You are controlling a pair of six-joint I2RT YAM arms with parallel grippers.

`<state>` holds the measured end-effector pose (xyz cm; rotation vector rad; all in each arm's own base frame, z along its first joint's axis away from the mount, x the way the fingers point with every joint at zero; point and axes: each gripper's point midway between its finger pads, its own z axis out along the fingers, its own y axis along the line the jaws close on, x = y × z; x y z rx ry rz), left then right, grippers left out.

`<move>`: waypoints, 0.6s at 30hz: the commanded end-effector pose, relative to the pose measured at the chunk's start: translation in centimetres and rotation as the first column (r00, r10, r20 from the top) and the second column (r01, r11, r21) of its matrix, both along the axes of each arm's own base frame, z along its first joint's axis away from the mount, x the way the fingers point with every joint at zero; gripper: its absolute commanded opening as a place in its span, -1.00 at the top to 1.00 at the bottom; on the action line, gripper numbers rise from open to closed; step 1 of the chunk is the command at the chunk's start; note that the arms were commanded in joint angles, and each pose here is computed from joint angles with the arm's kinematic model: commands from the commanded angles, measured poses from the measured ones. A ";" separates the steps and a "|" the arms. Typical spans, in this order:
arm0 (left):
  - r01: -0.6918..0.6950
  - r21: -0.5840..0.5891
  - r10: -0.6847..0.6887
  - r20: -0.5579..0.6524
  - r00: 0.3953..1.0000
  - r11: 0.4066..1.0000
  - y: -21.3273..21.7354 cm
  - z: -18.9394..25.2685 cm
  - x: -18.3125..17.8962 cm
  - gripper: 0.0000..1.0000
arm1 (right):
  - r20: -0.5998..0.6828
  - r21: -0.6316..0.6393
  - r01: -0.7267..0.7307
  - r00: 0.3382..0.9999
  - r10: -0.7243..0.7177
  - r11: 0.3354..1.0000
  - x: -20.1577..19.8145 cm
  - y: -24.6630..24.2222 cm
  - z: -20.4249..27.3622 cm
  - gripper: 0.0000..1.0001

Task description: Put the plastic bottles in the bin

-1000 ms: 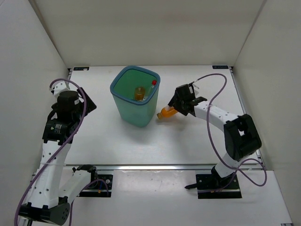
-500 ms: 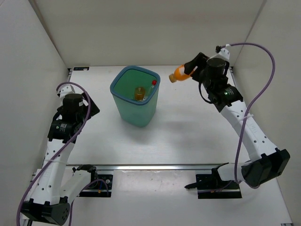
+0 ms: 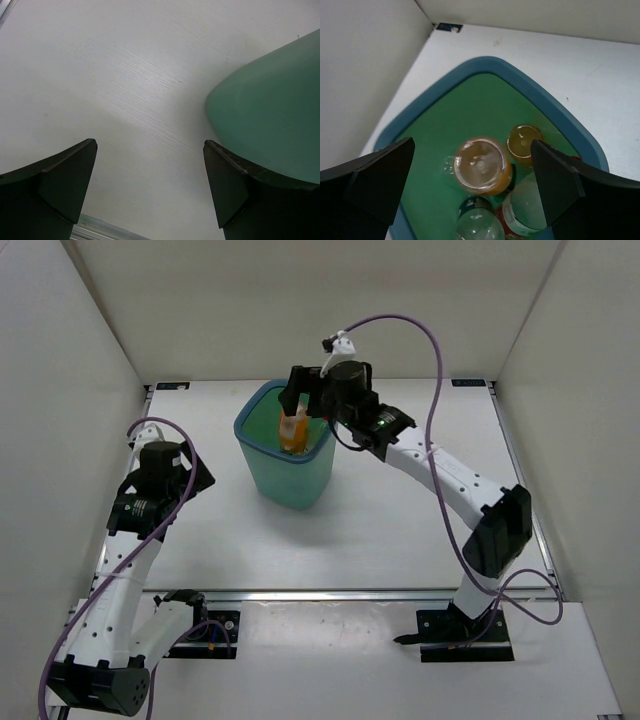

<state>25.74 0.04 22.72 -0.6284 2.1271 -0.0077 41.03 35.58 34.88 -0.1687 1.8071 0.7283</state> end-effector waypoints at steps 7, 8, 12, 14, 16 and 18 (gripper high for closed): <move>-0.028 0.021 0.027 0.023 0.999 0.999 0.8 1.2 -0.9 -0.98 | 0.087 -0.045 0.123 0.989 -0.118 0.991 -1.6 -6.5 5.6 -0.99; -0.032 0.024 0.031 0.019 0.999 0.999 0.9 1.1 -1.0 -0.97 | 0.048 -0.068 0.149 0.988 -0.146 0.986 -1.9 -8.5 4.4 -0.98; -0.055 0.039 0.054 0.025 0.998 0.998 1.4 1.0 -1.3 -0.97 | -0.061 -0.216 0.233 0.966 -0.251 0.948 -4.2 -16.8 -1.2 -0.98; -0.084 0.055 0.082 0.034 0.996 0.995 2.0 1.1 -1.7 -0.97 | -0.119 -0.244 0.257 0.949 -0.292 0.935 -5.8 -20.6 -3.0 -0.98; -0.109 0.062 0.106 0.051 0.993 0.992 2.4 0.9 -2.0 -0.97 | -0.166 -0.246 0.310 0.920 -0.355 0.918 -7.5 -24.8 -4.5 -0.98; -0.114 0.066 0.111 0.050 0.993 0.991 2.5 0.3 -2.4 -0.97 | -0.234 -0.252 0.361 0.877 -0.419 0.898 -8.4 -29.0 -6.8 -0.98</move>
